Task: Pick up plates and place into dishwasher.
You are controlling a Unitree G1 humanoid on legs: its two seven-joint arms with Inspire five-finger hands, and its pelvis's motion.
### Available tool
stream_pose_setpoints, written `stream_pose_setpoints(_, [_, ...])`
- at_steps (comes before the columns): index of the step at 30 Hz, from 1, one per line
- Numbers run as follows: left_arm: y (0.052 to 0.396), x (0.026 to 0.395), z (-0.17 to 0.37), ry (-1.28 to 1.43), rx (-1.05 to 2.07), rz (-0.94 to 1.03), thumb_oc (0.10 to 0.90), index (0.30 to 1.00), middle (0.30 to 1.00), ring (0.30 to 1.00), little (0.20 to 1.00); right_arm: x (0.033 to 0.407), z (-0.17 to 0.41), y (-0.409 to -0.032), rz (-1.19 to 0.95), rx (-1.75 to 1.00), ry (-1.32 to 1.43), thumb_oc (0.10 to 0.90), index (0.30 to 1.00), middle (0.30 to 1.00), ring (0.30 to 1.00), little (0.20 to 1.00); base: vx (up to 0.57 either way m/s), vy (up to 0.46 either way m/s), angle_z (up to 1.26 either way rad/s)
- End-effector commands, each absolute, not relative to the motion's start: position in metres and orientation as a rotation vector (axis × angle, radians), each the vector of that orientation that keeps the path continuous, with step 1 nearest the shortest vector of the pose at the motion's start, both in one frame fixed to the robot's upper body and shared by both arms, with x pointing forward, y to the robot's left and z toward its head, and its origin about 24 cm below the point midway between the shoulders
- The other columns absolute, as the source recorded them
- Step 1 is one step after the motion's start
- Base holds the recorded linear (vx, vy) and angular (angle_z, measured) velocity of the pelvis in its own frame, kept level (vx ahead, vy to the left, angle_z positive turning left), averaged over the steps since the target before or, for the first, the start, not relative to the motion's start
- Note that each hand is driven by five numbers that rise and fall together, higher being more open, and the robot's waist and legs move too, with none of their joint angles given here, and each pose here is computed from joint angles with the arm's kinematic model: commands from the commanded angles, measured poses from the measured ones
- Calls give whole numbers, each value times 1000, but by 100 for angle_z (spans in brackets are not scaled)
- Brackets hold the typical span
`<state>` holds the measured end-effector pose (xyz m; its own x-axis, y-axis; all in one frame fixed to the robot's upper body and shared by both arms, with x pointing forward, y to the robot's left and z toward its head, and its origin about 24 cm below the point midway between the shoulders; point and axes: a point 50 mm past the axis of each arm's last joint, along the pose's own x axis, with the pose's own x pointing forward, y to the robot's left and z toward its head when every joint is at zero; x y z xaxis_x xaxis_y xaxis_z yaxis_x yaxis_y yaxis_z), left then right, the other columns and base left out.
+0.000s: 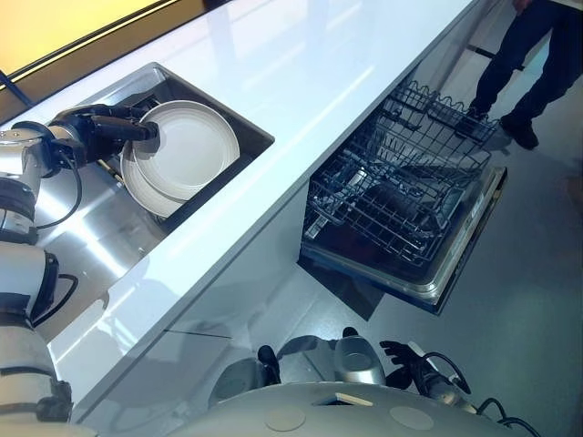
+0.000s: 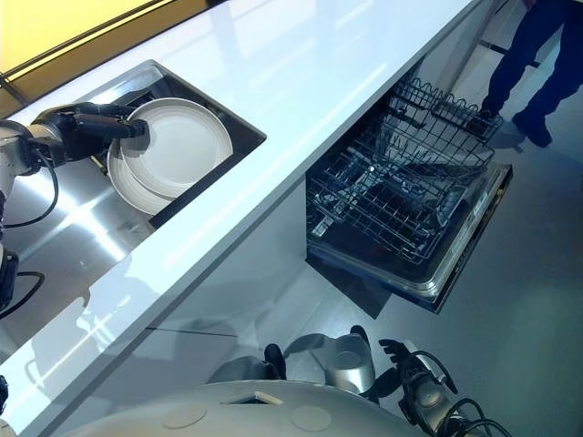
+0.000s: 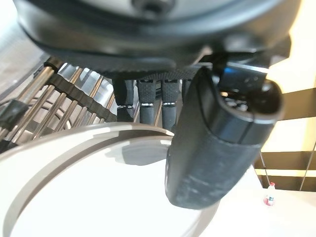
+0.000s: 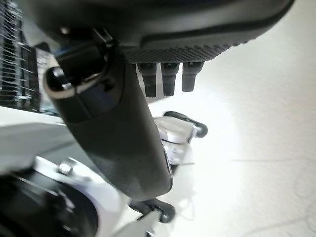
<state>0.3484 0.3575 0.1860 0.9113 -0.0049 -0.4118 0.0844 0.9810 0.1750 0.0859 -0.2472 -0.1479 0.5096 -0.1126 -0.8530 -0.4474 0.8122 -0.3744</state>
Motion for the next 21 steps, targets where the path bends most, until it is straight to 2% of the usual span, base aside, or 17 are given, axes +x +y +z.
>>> stream_pose_setpoints(1, [315,368,224,188,164,-287,100,300,300,300,200,131,-117,-268,118,-656,783,800,900,900,900,900,-62,-6,5])
stream_pose_setpoints(3, [319,367,231,145,175,-216,100,300,300,300,200,147,-105,-266,99,-629,706,800,900,900,900,900,-57,-2,2])
stream_pose_setpoints(6, [339,361,247,31,288,12,100,300,300,300,200,179,-75,-252,74,-575,513,800,900,900,900,900,-91,8,-9])
stream_pose_setpoints(10, [366,345,263,-112,457,284,100,300,300,300,200,205,-34,-238,80,-538,283,800,900,900,900,900,-125,-18,-29])
stream_pose_setpoints(15, [370,339,261,-156,590,414,100,300,300,300,200,217,-10,-237,105,-530,179,800,900,900,900,900,-71,-35,-17])
stream_pose_setpoints(21, [371,340,249,-137,663,493,100,300,300,300,200,217,-13,-229,155,-532,208,800,900,900,900,900,-17,-35,-1])
